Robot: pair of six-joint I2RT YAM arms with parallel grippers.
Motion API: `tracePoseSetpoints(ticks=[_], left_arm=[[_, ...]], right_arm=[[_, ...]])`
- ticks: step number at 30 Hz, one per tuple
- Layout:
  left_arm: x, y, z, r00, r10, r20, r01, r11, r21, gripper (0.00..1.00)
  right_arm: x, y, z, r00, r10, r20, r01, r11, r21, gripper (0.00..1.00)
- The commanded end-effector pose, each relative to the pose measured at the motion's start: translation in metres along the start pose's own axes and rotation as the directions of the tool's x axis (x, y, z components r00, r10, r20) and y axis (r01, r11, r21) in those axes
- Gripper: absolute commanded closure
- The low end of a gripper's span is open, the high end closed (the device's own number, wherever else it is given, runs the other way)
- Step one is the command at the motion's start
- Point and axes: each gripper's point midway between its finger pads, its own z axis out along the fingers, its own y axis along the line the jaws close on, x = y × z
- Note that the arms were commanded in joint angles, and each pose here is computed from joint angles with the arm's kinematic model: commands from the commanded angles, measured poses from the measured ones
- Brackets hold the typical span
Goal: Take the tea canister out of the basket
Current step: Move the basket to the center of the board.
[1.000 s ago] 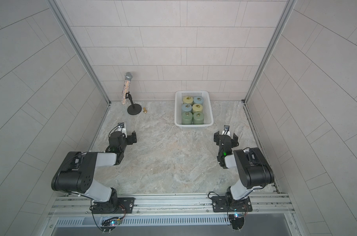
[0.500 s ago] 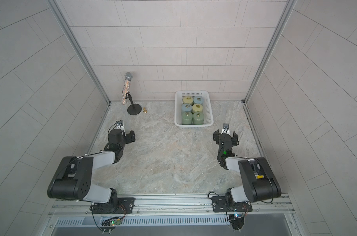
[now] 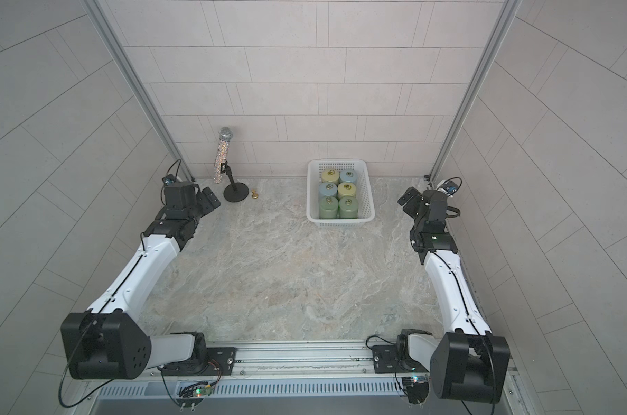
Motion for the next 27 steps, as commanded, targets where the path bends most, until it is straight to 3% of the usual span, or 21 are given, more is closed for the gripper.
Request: tracePoseSetpoints(ticks=[1,8,13,19,27], left_arm=[[0.026,-0.025,-0.014,0.984,-0.038,-0.173,0.064,0.987,0.146,0.0],[0.053,-0.047,-0.028,0.951,0.04,-0.307,0.025,0.979,0.205,0.0],[0.087,-0.078,-0.048,0.912,0.192,-0.363,-0.081,0.951,0.298,0.0],[0.113,-0.111,-0.077,0.872,0.341,-0.35,-0.18,0.89,0.419,0.0],[0.127,-0.117,-0.087,0.841,0.402,-0.362,-0.216,0.863,0.457,0.0]], right_arm=[[0.043,0.018,-0.001,0.964,0.079,-0.252,-0.103,0.991,-0.084,0.0],[0.06,0.03,0.006,0.923,-0.121,-0.366,0.102,0.992,-0.069,0.0],[0.082,0.032,0.034,0.826,-0.244,-0.508,0.278,0.96,-0.01,0.0],[0.112,0.054,0.087,0.681,-0.343,-0.647,0.392,0.917,-0.073,0.25],[0.142,0.06,0.148,0.573,-0.398,-0.717,0.509,0.858,-0.069,0.36]])
